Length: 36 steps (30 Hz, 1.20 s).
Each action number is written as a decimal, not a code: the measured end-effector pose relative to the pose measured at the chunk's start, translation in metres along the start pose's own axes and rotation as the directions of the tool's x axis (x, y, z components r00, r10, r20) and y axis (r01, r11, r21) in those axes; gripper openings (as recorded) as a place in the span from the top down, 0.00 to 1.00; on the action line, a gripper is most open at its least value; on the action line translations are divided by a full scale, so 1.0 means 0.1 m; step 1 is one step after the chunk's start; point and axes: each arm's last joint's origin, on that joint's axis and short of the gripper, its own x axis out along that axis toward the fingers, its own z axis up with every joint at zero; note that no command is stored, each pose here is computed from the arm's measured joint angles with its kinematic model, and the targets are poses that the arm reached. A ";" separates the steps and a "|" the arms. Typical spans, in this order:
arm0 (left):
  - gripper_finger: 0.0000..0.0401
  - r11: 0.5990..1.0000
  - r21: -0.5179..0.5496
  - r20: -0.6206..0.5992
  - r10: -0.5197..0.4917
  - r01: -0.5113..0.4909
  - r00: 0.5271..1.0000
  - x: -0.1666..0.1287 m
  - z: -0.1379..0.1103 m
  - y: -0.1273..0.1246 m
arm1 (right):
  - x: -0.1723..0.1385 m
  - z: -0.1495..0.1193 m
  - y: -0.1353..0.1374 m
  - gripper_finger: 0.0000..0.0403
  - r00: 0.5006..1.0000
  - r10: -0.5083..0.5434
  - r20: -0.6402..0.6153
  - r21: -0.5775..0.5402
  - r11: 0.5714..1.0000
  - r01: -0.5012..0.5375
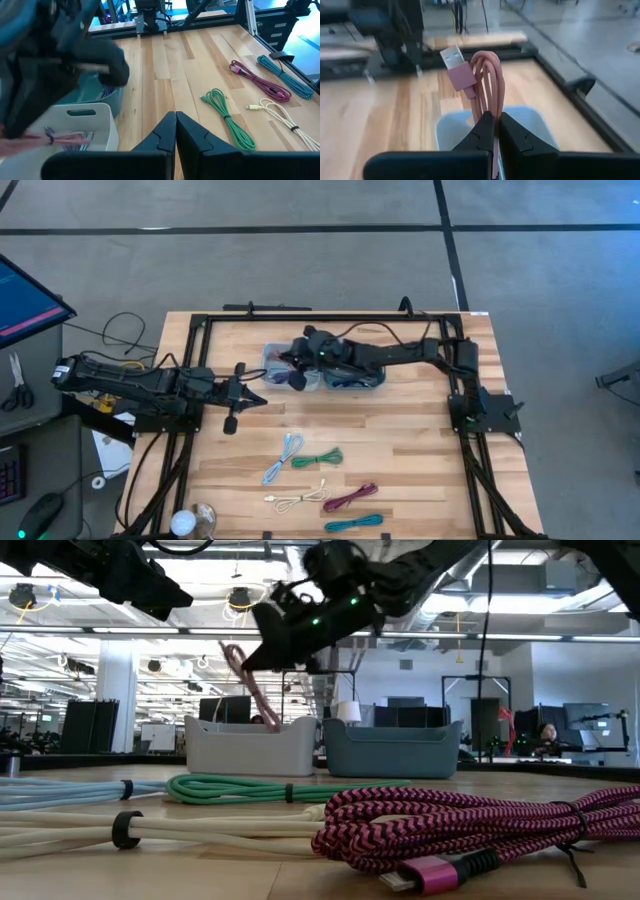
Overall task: Pick & Place USB Port
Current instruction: Put the pink charger cable into the white bin, then put the pink patterned charger cable into the green bin
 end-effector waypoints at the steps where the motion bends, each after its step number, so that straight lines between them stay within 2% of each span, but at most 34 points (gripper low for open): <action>1: 0.97 1.000 0.000 0.000 0.000 0.000 1.000 0.00 0.00 0.00 | 0.04 -0.02 -0.01 1.00 1.000 0.000 -0.023 -0.001 1.000 0.000; 6: 0.97 1.000 0.000 -0.003 0.000 0.000 1.000 0.00 0.00 0.00 | 0.20 -0.15 -0.03 1.00 0.993 -0.006 -0.115 -0.004 1.000 0.005; 12: 0.97 1.000 0.000 -0.003 0.000 0.000 1.000 0.00 0.00 0.00 | 0.25 -0.21 -0.09 1.00 0.985 -0.025 -0.169 0.001 1.000 0.026; 23: 0.97 1.000 0.000 -0.003 0.000 0.000 1.000 0.00 0.00 0.00 | 0.25 -0.21 -0.08 0.99 0.985 -0.026 -0.170 0.002 1.000 0.027; 36: 0.97 1.000 0.000 -0.003 0.000 0.000 1.000 0.00 0.00 0.00 | 0.24 -0.19 -0.09 0.86 0.986 -0.028 -0.166 0.003 1.000 0.029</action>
